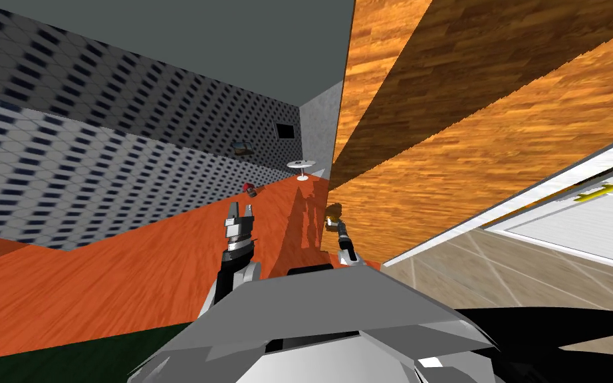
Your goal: Push the door open
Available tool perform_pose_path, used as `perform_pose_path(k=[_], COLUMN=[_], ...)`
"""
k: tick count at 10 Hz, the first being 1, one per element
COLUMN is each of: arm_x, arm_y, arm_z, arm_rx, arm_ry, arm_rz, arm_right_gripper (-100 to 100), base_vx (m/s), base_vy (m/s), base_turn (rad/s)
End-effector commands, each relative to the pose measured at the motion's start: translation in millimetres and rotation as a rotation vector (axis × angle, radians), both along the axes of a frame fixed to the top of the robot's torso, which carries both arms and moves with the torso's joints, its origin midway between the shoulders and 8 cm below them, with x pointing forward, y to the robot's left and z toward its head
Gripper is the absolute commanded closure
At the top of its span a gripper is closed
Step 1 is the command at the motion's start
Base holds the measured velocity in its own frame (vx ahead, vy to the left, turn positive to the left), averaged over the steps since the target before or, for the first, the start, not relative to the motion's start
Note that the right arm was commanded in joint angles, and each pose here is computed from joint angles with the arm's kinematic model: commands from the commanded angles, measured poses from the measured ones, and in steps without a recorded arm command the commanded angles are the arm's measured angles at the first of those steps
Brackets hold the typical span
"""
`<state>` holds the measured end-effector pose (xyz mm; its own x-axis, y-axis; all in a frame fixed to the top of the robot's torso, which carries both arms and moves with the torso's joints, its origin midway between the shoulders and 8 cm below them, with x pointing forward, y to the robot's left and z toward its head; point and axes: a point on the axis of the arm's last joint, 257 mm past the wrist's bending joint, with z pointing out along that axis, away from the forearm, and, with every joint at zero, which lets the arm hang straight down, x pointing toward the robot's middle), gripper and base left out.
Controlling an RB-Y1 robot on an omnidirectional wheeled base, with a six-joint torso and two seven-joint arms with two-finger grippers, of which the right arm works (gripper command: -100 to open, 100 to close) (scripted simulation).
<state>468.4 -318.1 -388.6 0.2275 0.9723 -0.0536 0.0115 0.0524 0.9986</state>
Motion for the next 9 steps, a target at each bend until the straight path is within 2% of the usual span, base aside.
perform_pose_path(k=[1,2,3,6,7,8,9], arm_x=[3.0,0.3,-0.3,-4.1,-7.3,-10.7,-12.1], arm_y=[-9.3,-16.2,-16.3,-8.7,-14.8,-42.3,-50.6], arm_z=[4.3,3.9,3.5,-1.3,-3.9,1.2,2.7], arm_rx=[-0.012,-0.004,0.0,0.039,0.03,0.003,-0.003], arm_ry=[-0.015,-0.017,-0.017,-0.015,-0.007,-0.013,-0.015], arm_rz=[-0.011,-0.041,-0.046,-0.077,-0.079,-0.114,-0.126], arm_right_gripper=[100,100,100,100,100,100,100], base_vx=[0.052,0.172,0.2,0.166,0.068,0.142,0.213], base_vy=[-0.005,0.045,0.06,0.075,0.031,0.049,0.07], base_turn=[0.001,-0.069,-0.084,-0.089,-0.05,-0.028,-0.068])
